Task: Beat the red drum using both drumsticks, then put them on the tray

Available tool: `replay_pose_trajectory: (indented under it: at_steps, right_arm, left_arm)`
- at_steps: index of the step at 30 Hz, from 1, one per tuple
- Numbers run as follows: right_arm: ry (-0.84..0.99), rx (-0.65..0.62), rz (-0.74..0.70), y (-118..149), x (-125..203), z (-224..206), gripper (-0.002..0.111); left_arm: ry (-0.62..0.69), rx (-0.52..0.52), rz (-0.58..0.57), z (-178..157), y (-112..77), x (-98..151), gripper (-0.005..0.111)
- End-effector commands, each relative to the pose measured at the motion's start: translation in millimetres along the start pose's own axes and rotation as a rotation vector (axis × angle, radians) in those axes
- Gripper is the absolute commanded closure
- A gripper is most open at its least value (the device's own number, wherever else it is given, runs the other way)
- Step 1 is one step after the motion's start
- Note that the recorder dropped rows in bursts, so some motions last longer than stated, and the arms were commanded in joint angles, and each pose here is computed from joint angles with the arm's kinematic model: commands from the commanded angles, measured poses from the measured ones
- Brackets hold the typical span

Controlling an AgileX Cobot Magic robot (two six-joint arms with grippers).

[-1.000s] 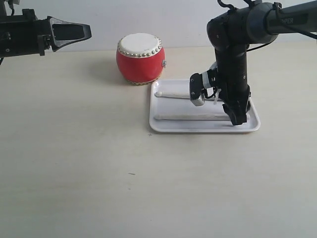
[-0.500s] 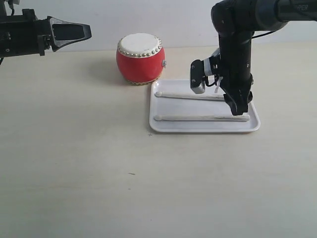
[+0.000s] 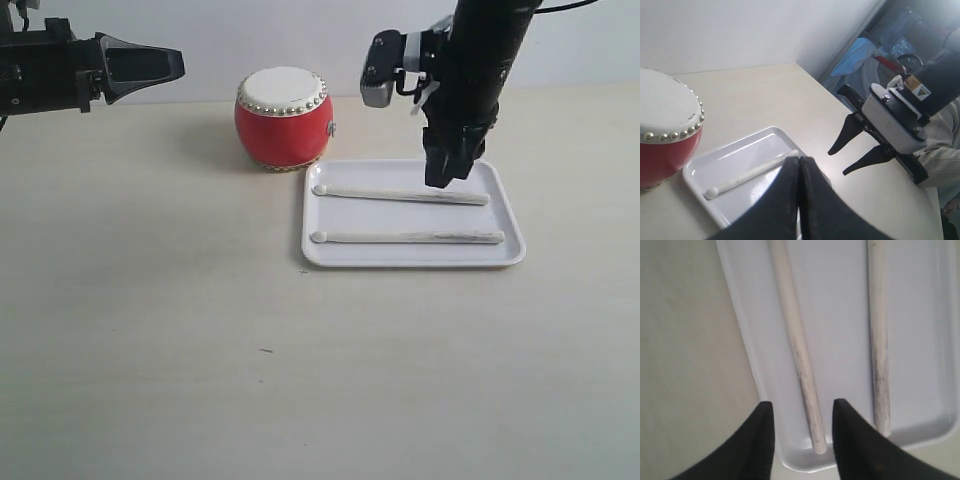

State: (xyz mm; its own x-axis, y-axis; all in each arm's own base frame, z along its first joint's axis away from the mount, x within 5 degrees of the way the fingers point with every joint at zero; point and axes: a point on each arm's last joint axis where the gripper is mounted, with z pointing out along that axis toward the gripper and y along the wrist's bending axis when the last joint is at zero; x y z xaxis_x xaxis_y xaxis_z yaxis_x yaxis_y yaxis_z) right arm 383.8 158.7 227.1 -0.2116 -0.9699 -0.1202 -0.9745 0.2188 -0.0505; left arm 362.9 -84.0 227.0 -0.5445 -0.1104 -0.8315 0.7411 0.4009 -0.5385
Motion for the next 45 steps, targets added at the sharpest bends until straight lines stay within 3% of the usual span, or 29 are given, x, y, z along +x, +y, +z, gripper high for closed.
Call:
replay_pose_trajectory:
  at_steps: [1, 5, 16, 21, 24, 27, 29, 32, 35, 39, 43, 45]
  right_arm:
    - [-0.066, 0.01, 0.031, 4.1, -2.1, -17.3, 0.09]
    - [-0.081, 0.028, 0.07, 6.1, -1.6, -27.4, 0.108]
    - [-0.234, 0.004, 0.174, 15.9, -5.6, -57.6, 0.108]
    - [-0.389, -0.057, 0.295, 5.6, 4.0, -67.1, 0.108]
    - [-0.442, -0.077, 0.359, -1.5, 12.4, -70.4, 0.108]
    - [-0.445, -0.078, 0.406, -5.5, 17.5, -70.2, 0.108]
    - [-0.439, -0.083, 0.439, -6.1, 17.7, -69.1, 0.108]
    - [-0.46, -0.111, 0.473, -6.2, 15.2, -67.5, 0.108]
    - [-0.496, -0.142, 0.488, -5.6, 11.6, -67.5, 0.108]
    - [-0.499, -0.152, 0.493, -6.2, 10.8, -65.3, 0.108]
    - [-0.499, -0.151, 0.491, -6.2, 10.8, -65.3, 0.108]
    - [-0.501, -0.153, 0.492, -6.2, 10.6, -65.4, 0.108]
  left_arm:
    - [-0.015, -0.006, -0.004, -0.9, 1.3, -2.1, 0.107]
    - [-0.004, -0.018, 0.0, -0.9, 2.4, -1.1, 0.107]
    - [0.004, -0.076, 0.001, -1.1, 7.7, -0.3, 0.107]
    - [0.017, -0.186, -0.006, -2.4, 17.6, 0.9, 0.107]
    - [0.033, -0.301, -0.019, -4.6, 24.9, 0.9, 0.107]
    - [0.061, -0.513, -0.037, -6.8, 31.1, 0.3, 0.107]
    - [0.101, -0.685, 0.015, -6.3, 30.1, -0.3, 0.107]
    - [0.111, -0.95, 0.108, -2.2, 15.4, -2.9, 0.107]
    - [0.112, -1.062, 0.221, 9.0, -10.9, -7.7, 0.107]
    - [0.118, -0.928, 0.335, 32.2, -52.0, -8.4, 0.107]
    - [0.11, -0.568, 0.348, 44.3, -99.6, -9.8, 0.107]
    - [0.099, -0.44, 0.385, 38.3, -117.4, -12.3, 0.107]
